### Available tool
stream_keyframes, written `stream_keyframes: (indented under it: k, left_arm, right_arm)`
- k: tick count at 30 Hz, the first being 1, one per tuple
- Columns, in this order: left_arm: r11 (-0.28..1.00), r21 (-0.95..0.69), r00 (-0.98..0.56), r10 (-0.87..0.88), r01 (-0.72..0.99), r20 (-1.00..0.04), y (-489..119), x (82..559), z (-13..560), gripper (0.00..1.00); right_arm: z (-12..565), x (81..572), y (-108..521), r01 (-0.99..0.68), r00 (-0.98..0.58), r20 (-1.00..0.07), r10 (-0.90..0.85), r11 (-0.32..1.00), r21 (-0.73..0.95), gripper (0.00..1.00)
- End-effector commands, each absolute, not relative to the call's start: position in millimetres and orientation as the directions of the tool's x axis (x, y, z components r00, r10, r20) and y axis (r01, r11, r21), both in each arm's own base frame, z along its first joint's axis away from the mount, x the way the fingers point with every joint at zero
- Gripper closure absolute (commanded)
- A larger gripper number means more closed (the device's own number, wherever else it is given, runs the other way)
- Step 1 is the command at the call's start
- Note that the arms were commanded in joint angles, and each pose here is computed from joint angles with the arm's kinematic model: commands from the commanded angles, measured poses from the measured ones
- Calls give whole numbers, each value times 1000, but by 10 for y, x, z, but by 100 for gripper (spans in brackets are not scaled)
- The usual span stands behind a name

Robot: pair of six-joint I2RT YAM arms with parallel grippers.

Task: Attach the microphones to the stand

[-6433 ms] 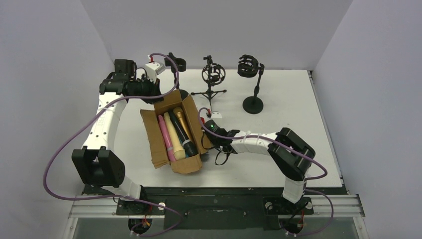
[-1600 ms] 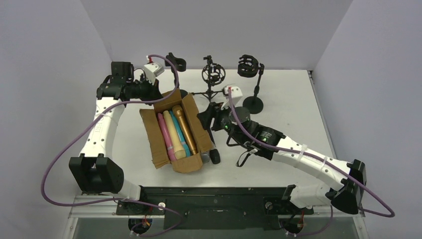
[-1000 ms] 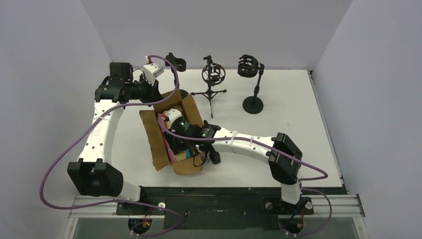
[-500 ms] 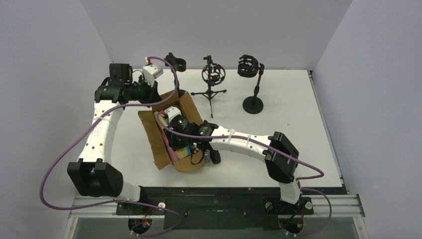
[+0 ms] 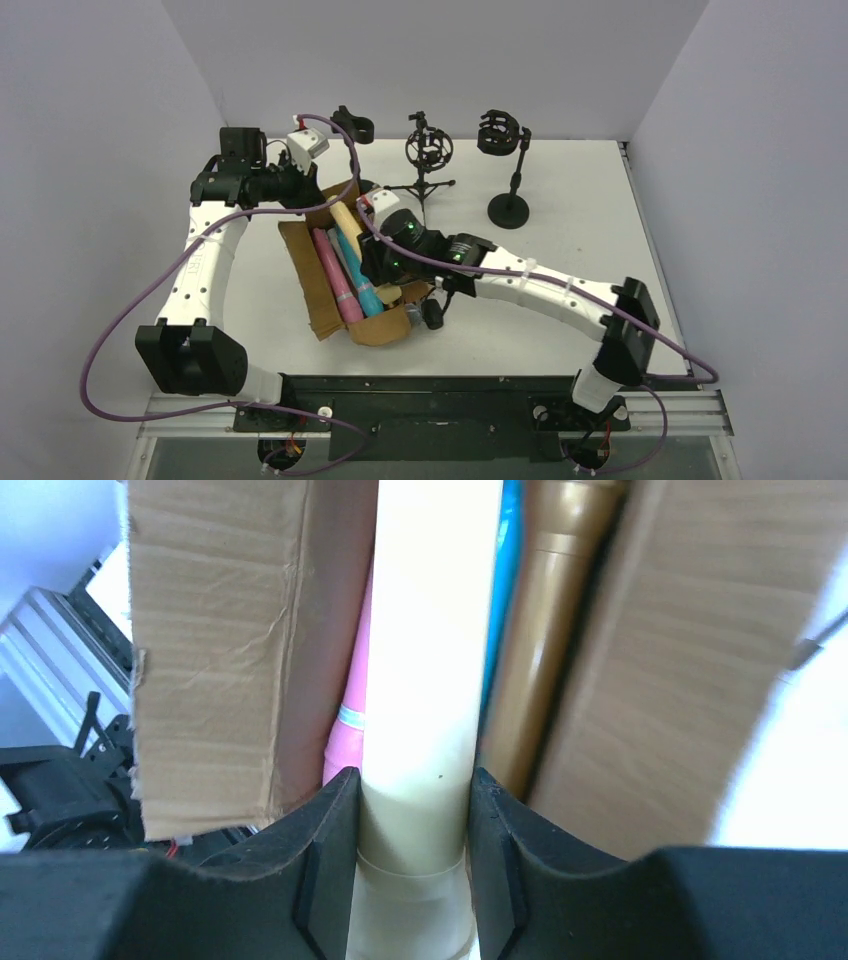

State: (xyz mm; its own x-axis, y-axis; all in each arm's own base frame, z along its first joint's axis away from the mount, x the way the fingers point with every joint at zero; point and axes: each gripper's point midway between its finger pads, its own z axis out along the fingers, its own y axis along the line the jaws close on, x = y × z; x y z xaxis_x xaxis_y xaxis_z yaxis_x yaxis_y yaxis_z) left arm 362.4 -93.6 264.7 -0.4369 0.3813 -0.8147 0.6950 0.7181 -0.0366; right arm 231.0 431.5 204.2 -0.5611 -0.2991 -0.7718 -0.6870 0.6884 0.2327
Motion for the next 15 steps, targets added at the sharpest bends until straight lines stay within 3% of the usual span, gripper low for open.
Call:
stream_keyframes:
  k: [1,9,15]
  left_arm:
    - [691,40,-328,392,721,-859,-980,3618,2911,100]
    - [690,35,-330,390,723,-860,-987,3628,2905,100]
    - [690,34,-329,387,723,-861,-993,3622,2915,100]
  right_arm:
    - [2614,2384,3881,-666,-485,-852,-194,713,217,100]
    - [2517,2626,3014,-522,-529,-847,-54,808,275,100]
    - [1809,2733,2582,-364,-632,-773,49,862,353,100]
